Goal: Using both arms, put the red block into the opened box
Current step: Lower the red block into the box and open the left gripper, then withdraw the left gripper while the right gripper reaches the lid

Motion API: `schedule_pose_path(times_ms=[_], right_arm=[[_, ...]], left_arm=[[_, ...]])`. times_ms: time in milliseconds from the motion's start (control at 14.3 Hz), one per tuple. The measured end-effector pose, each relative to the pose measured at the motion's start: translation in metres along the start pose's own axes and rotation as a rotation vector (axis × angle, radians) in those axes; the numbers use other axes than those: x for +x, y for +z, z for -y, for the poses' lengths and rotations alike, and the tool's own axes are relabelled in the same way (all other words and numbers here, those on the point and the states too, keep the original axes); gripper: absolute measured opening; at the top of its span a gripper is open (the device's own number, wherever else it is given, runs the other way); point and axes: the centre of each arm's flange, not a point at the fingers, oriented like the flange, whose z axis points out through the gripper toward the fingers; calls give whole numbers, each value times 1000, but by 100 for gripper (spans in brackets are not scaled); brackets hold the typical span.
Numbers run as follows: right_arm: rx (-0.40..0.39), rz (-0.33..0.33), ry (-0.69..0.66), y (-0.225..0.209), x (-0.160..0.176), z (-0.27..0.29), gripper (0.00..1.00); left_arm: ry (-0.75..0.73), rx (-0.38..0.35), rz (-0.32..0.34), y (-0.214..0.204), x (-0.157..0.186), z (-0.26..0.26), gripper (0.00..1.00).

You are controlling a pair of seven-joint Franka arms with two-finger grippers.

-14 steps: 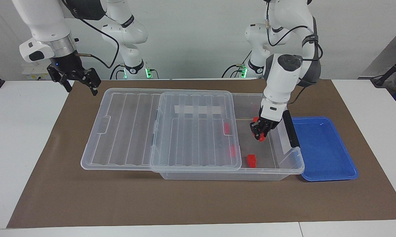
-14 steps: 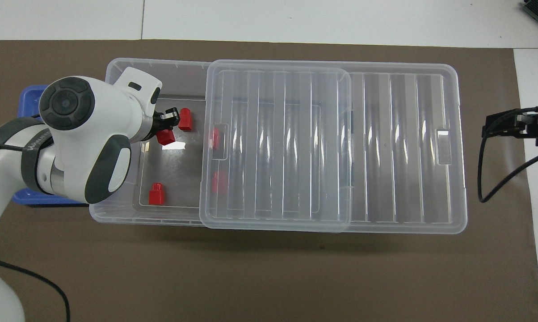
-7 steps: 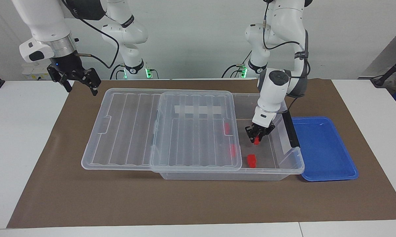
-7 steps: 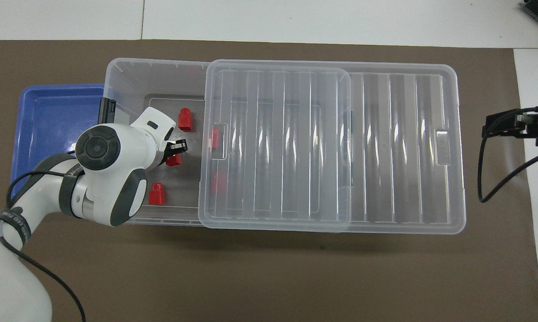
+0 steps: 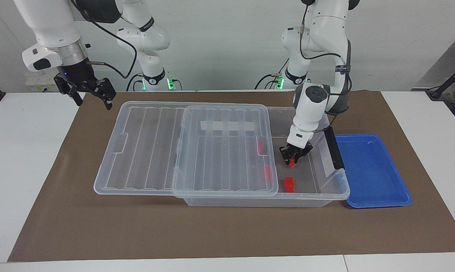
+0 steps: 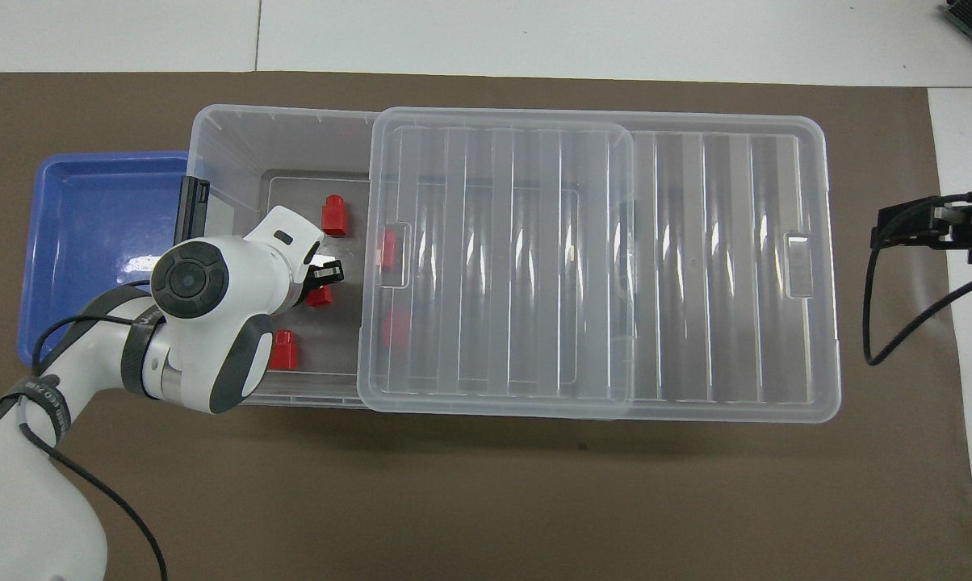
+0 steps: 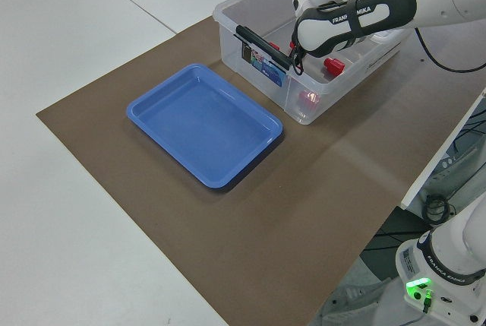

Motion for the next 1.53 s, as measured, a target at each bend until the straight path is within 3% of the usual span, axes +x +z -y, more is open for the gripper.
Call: schedule_pose_path(times_ms=[140,279,349,419,698,837,977,1186,1326,1535], right_arm=[[0,0,0,0,0,0,100],[0,1,3,0,0,-2,100],[-1,1,4,1,0,-2,100],[-1,4,6,2,0,-3,93],[-1,-1,22,14,3,-12,45],[1,-21,36,26,6,-20,21],[5,-60,51,43,11,-28,1],[5,-72,76,69,12,-42,1],[5,-83,92,89,12,-52,1],[6,-107,113,117,11,-64,1]], left_arm=[[-9,0,-2,-2,1,0,70],[-17,26,36,-20,10,-3,72],[-21,54,74,-46,21,-5,72],[-28,76,101,-86,37,-9,70],[-52,140,183,-241,59,-7,70],[-7,136,179,-274,63,18,70],[106,122,174,-289,81,77,73],[275,106,194,-290,102,182,100],[324,102,180,-284,107,215,100],[352,100,165,-277,107,209,100]])
